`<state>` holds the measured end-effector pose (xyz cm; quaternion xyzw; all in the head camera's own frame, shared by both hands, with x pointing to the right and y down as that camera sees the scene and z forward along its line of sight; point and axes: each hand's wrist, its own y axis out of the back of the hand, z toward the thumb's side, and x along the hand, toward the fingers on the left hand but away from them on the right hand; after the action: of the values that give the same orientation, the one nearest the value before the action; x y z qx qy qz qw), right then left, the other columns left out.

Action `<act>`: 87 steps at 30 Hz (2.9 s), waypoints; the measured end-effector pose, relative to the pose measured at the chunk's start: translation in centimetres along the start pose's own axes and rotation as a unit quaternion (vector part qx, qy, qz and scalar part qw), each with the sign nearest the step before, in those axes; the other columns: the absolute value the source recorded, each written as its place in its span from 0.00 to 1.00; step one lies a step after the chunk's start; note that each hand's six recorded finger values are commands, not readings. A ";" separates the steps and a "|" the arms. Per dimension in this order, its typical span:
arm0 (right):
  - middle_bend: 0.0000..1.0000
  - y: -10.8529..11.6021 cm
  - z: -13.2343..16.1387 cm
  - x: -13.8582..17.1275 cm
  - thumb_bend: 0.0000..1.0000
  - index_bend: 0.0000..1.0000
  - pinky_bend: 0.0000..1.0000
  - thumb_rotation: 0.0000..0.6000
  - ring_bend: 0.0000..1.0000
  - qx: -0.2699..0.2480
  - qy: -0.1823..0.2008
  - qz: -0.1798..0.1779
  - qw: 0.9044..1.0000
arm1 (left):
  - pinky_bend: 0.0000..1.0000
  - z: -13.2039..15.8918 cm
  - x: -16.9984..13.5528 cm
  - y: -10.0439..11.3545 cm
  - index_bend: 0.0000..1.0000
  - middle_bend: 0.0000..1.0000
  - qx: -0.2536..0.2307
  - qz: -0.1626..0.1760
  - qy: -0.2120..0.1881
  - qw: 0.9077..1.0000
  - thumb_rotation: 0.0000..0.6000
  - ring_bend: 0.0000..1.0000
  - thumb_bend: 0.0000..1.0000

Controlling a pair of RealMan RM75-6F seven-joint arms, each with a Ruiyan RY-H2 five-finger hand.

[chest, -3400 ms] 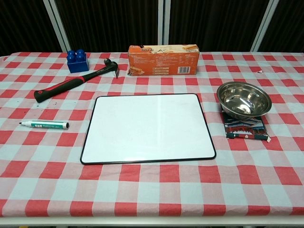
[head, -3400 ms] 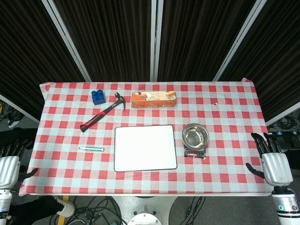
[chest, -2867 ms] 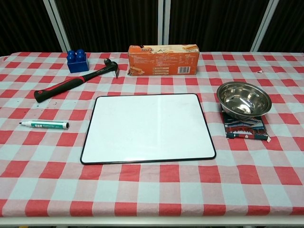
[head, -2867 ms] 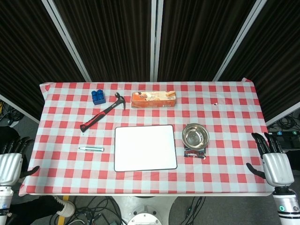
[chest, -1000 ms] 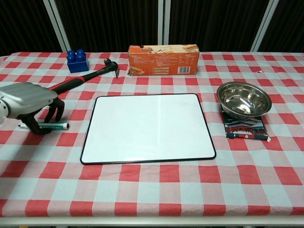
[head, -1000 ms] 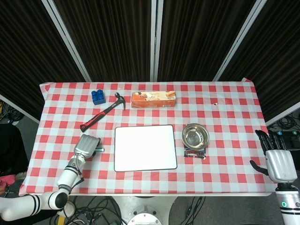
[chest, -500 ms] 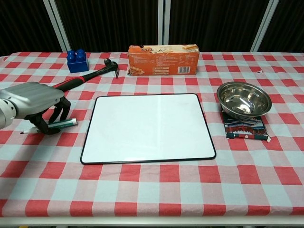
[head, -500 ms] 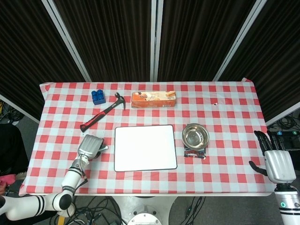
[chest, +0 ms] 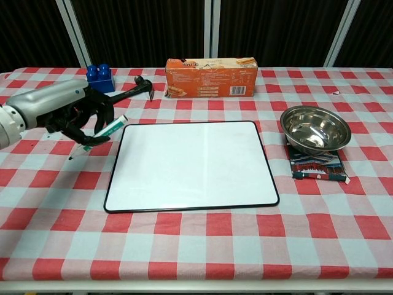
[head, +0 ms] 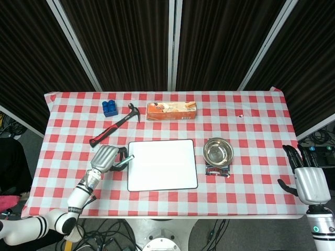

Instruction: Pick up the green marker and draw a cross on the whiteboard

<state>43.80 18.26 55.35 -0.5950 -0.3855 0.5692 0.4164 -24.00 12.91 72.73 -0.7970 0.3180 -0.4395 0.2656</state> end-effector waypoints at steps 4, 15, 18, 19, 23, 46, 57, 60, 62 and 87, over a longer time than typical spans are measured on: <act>0.10 0.0 0.2 0.0 0.09 0.00 0.09 1.00 0.00 0.001 0.001 0.001 1.000 | 0.97 -0.2 0.8 0.4 0.58 0.62 -0.081 0.004 -0.043 0.996 1.00 0.72 0.37; 0.10 0.1 0.0 0.3 0.09 0.00 0.09 1.00 0.00 -0.002 -0.004 0.000 1.000 | 0.97 0.6 4.2 -1.9 0.58 0.62 -0.114 -0.020 -0.104 0.988 1.00 0.72 0.37; 0.10 0.2 0.0 0.3 0.09 0.00 0.09 1.00 0.00 -0.001 -0.003 -0.001 1.000 | 0.97 1.3 4.8 -2.3 0.58 0.62 -0.109 -0.019 -0.116 0.987 1.00 0.72 0.37; 0.10 0.2 0.0 0.3 0.08 0.00 0.09 1.00 0.00 -0.001 -0.003 -0.001 1.000 | 0.97 1.5 5.0 -2.5 0.58 0.62 -0.104 -0.019 -0.119 0.987 1.00 0.72 0.37; 0.10 0.2 -0.1 0.3 0.08 0.00 0.09 1.00 0.00 -0.003 -0.005 0.000 1.000 | 0.97 1.4 5.6 -2.8 0.58 0.63 -0.087 -0.017 -0.122 0.989 1.00 0.72 0.37; 0.10 0.0 -1.1 0.3 0.09 0.00 0.09 1.00 0.00 -0.004 -0.019 0.002 1.000 | 0.96 2.9 7.9 -5.8 0.58 0.63 -0.077 -0.033 -0.112 0.990 1.00 0.72 0.37; 0.10 0.4 -1.7 0.5 0.08 0.00 0.09 1.00 0.00 -0.005 -0.026 -0.006 1.000 | 0.96 7.3 9.5 -5.7 0.58 0.63 -0.093 -0.031 -0.151 0.984 1.00 0.72 0.37; 0.10 0.3 -1.7 0.4 0.08 0.00 0.09 1.00 0.00 -0.006 -0.024 -0.006 1.000 | 0.96 7.2 9.8 -4.5 0.58 0.63 -0.096 -0.019 -0.150 0.984 1.00 0.72 0.37; 0.10 0.3 -1.7 0.4 0.08 0.00 0.09 1.00 0.00 -0.007 -0.023 -0.005 1.000 | 0.96 6.4 9.8 -4.0 0.58 0.63 -0.089 -0.016 -0.142 0.986 1.00 0.72 0.36; 0.10 0.0 -1.4 -0.2 0.08 0.00 0.09 1.00 0.00 -0.011 -0.014 0.000 1.000 | 0.96 3.5 8.4 -6.1 0.58 0.63 -0.073 -0.046 -0.101 0.991 1.00 0.72 0.37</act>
<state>45.15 18.06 55.45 -0.5918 -0.3977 0.5727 0.4045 -15.81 11.24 79.80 -0.8685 0.2837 -0.3441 0.2166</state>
